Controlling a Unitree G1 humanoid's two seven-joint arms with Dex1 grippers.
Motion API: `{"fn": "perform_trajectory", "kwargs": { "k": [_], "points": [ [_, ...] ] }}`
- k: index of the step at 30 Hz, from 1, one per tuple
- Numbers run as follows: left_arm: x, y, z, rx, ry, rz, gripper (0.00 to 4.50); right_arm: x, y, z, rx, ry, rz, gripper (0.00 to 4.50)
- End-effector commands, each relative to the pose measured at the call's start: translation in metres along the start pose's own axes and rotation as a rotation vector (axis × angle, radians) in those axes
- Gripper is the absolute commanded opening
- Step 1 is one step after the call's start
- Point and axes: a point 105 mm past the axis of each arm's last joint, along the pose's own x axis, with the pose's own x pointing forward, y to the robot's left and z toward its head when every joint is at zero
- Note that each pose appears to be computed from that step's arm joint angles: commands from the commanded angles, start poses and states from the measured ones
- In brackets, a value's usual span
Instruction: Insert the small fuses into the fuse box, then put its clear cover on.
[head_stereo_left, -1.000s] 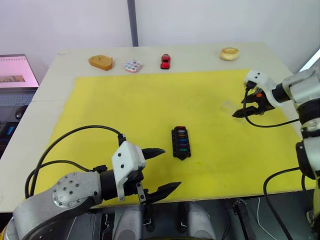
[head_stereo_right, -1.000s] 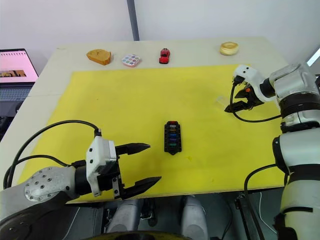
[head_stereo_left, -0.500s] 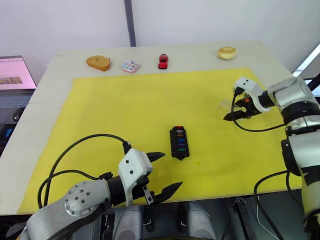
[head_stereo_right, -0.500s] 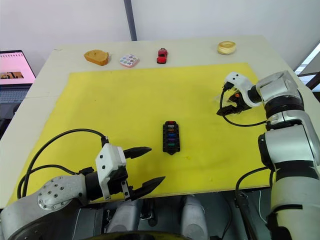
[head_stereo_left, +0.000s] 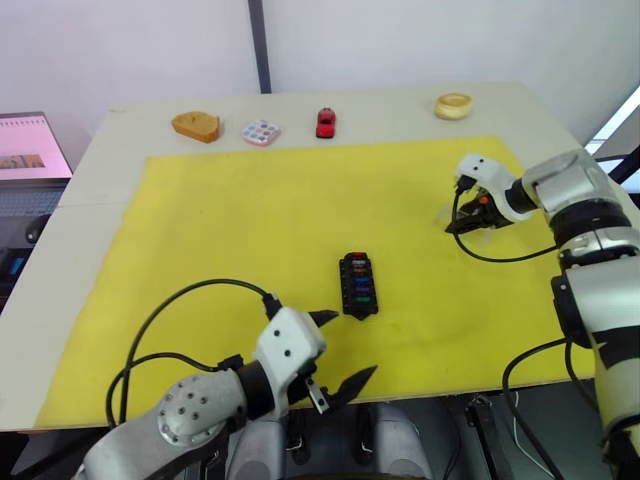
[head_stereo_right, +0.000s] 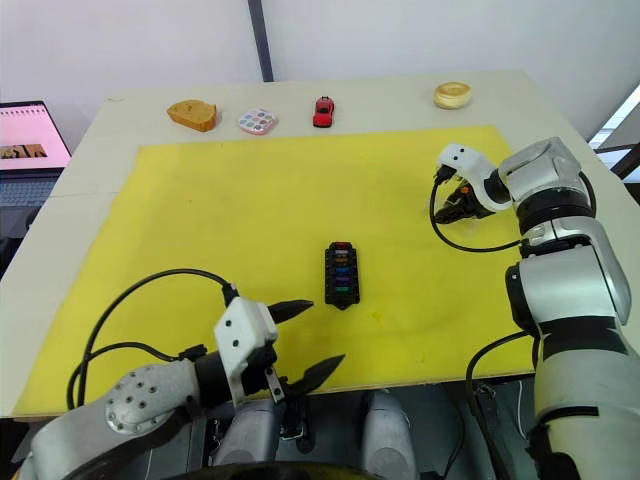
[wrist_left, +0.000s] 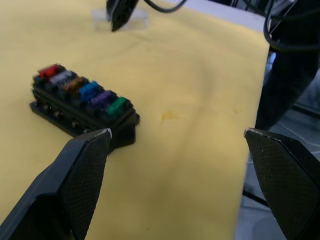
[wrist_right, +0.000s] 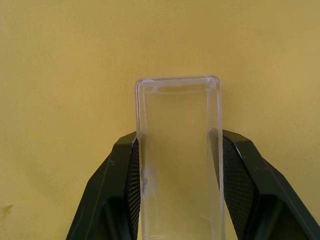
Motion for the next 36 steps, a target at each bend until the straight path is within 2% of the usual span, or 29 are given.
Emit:
{"fn": "perform_trajectory", "kwargs": {
  "k": [1,6,9,12,19,23,29,32,36],
  "points": [
    [0.003,-0.006,0.006,0.004,-0.029,0.022,4.50,-0.017,-0.005,0.027,-0.032,-0.060,-0.028,1.65],
    [0.017,0.009,0.001,-0.004,0.003,0.189,4.50,-0.041,0.009,0.063,-0.107,-0.144,0.054,1.65],
    [0.027,0.009,0.001,-0.045,0.001,0.243,4.50,-0.050,0.020,0.071,-0.123,-0.173,0.087,1.65],
    [0.035,0.008,0.003,-0.060,-0.028,0.294,4.50,-0.055,0.031,0.069,-0.116,-0.190,0.106,1.65],
    [0.040,0.013,-0.012,-0.050,0.013,0.423,4.50,-0.049,0.046,0.059,-0.105,-0.198,0.138,1.65],
    [0.048,0.013,-0.022,-0.069,0.030,0.432,4.50,-0.044,0.052,0.060,-0.093,-0.210,0.154,1.65],
    [0.066,0.006,-0.017,-0.085,-0.018,0.368,4.50,-0.043,0.056,0.061,-0.085,-0.218,0.159,1.65],
    [0.075,0.011,-0.018,-0.095,-0.013,0.390,4.50,-0.042,0.059,0.060,-0.076,-0.222,0.161,1.65],
    [0.082,0.021,-0.027,-0.105,0.042,0.466,4.50,-0.044,0.060,0.057,-0.055,-0.228,0.154,1.65]
  ]
}}
